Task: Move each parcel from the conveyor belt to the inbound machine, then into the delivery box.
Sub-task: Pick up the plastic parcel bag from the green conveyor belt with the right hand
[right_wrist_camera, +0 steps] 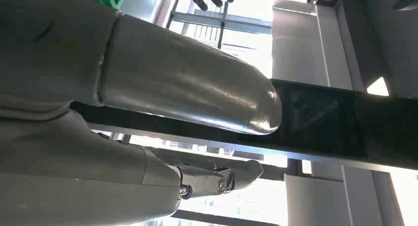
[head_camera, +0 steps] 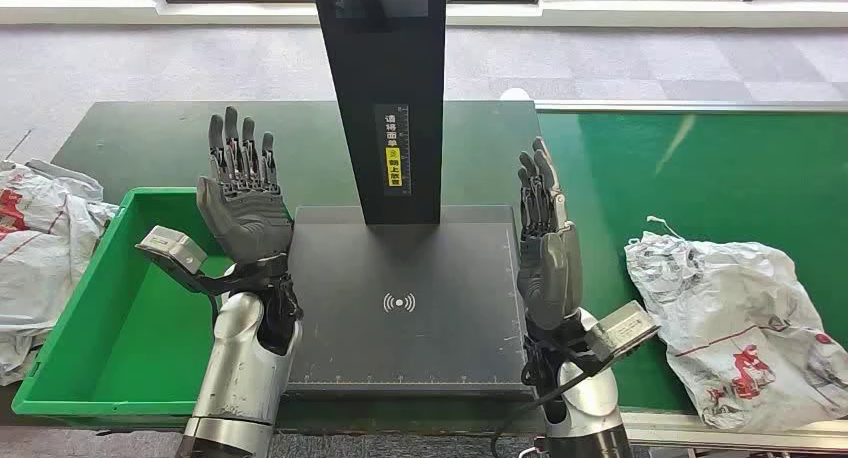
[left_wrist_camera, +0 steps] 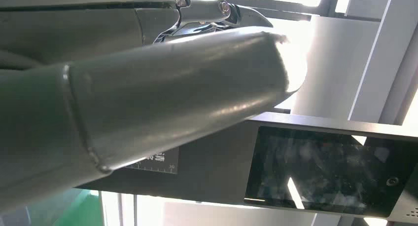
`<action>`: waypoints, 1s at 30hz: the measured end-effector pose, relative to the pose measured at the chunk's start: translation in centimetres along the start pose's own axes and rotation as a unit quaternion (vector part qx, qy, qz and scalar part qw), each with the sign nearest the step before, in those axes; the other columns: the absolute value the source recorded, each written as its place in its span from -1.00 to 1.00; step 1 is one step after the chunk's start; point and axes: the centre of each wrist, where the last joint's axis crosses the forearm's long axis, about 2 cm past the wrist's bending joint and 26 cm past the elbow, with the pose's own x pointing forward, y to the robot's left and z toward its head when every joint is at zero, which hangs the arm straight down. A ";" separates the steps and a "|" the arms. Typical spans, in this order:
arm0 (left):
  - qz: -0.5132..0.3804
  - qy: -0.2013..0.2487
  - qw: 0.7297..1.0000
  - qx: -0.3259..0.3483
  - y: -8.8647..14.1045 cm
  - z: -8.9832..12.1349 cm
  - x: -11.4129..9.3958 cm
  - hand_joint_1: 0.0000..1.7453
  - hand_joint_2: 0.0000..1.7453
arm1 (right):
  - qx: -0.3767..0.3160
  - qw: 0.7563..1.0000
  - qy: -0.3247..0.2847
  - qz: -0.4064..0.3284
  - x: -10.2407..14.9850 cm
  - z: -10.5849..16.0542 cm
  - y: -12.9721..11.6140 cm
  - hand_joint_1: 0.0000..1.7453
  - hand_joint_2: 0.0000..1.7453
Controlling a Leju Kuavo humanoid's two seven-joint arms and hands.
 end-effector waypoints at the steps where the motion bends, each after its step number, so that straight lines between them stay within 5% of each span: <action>1: 0.000 0.000 1.000 0.000 0.0 0.0 0.0 -1.00 -1.00 | 0.000 1.000 0.000 0.000 0.0 0.0 0.0 -1.00 -1.00; 30: 0.000 0.000 1.000 0.000 0.0 0.0 0.0 -1.00 -1.00 | 0.000 1.000 0.000 0.000 0.0 0.0 0.0 -1.00 -1.00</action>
